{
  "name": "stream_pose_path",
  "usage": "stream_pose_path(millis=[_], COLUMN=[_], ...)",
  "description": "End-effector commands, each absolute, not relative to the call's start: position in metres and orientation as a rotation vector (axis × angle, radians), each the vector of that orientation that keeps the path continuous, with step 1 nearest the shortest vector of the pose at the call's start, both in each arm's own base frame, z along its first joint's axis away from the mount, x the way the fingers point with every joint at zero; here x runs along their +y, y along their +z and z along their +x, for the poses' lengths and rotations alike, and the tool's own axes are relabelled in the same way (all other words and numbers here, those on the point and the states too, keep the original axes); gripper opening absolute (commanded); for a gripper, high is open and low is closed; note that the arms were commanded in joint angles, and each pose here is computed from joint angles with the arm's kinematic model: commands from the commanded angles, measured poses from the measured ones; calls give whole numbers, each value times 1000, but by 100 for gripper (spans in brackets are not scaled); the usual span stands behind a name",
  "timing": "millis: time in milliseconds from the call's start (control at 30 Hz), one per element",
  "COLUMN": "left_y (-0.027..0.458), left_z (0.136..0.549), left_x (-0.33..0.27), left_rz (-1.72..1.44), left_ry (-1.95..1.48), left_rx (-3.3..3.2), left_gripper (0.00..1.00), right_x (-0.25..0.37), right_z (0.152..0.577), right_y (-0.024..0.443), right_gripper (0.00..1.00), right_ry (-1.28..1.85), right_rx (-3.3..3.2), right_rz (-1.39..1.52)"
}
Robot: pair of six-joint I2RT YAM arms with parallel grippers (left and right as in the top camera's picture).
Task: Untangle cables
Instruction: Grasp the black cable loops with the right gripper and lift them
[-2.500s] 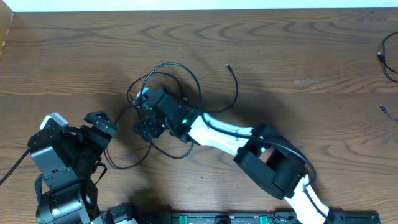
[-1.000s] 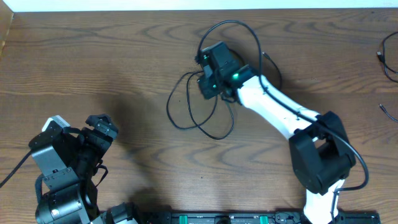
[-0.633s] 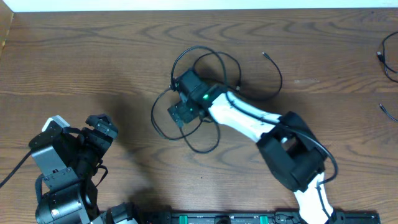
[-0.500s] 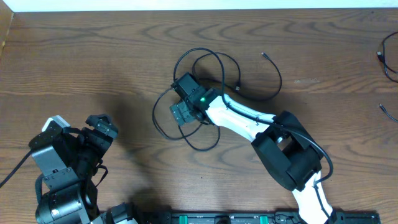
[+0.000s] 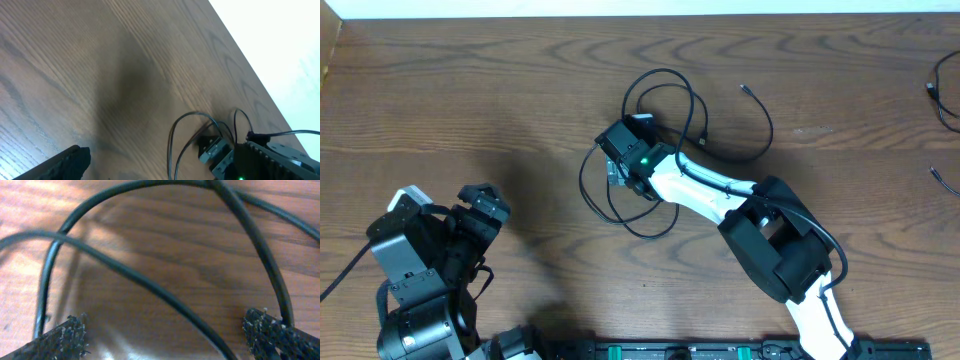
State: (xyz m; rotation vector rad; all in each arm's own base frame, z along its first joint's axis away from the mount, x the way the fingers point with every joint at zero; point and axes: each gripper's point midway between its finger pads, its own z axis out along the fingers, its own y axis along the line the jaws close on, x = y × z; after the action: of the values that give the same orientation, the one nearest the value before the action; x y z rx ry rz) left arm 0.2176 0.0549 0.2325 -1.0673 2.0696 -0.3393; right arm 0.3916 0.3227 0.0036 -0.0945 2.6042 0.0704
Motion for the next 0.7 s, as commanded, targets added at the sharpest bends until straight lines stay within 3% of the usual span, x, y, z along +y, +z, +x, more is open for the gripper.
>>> stream_pose_path(millis=[0, 233, 433, 667], left_y=[243, 243, 243, 243], left_z=[218, 218, 218, 218], left_x=[57, 57, 57, 57], left_rz=[-1064, -1064, -1064, -1064], left_ry=[-333, -333, -333, -333], left_rx=[2041, 2041, 2041, 2041], left_gripper=[96, 96, 96, 96], right_x=[311, 351, 359, 347], right_z=[395, 391, 389, 387], right_y=[-12, 13, 63, 90], right_gripper=[99, 99, 99, 99], right_ry=[20, 238, 328, 261], right_rx=[2596, 2617, 2554, 2516], right_rz=[65, -133, -155, -234])
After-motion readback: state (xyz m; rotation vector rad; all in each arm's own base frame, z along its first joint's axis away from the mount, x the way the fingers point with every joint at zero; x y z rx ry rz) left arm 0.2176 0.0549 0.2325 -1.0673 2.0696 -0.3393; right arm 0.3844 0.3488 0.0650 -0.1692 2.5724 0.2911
